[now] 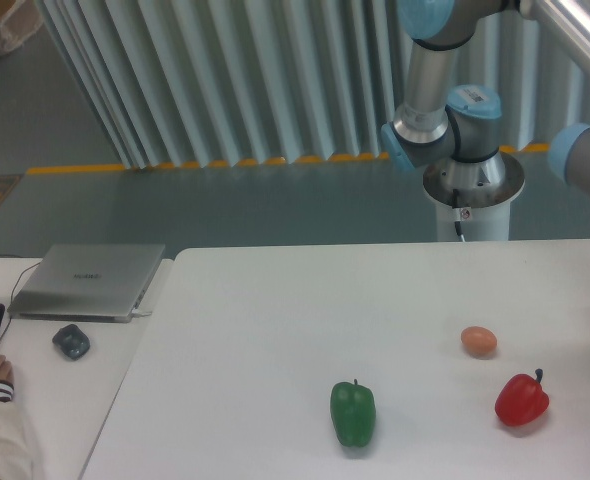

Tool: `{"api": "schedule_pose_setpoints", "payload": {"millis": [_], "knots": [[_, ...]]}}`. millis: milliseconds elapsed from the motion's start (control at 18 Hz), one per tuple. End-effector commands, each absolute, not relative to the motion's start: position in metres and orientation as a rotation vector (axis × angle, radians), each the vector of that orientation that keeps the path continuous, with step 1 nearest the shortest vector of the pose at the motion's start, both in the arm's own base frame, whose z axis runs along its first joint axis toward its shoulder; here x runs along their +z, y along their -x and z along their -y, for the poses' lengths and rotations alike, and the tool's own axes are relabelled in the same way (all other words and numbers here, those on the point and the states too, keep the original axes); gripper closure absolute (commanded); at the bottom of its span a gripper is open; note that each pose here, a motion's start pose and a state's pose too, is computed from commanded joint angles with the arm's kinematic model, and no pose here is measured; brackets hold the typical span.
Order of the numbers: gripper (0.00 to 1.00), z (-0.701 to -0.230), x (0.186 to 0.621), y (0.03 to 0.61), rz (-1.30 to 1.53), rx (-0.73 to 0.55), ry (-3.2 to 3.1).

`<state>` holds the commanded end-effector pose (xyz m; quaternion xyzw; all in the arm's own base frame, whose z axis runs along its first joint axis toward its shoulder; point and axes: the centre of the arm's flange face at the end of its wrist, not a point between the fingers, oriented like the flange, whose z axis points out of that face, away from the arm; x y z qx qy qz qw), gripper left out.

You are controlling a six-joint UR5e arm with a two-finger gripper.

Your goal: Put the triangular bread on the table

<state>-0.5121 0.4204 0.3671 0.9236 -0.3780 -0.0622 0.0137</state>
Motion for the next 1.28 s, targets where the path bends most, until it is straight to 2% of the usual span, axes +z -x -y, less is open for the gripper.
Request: {"api": "schedule_pose_setpoints", "payload": {"millis": [167,778,1278], "knots": [[0.00,-0.401,0.368,0.524,1.156,-0.183,-2.882],[0.00,-0.289,0.341,0.592,1.390,-0.101,-2.756],[0.00,-0.280,0.323,0.606,1.503,-0.059,-2.699]]}}
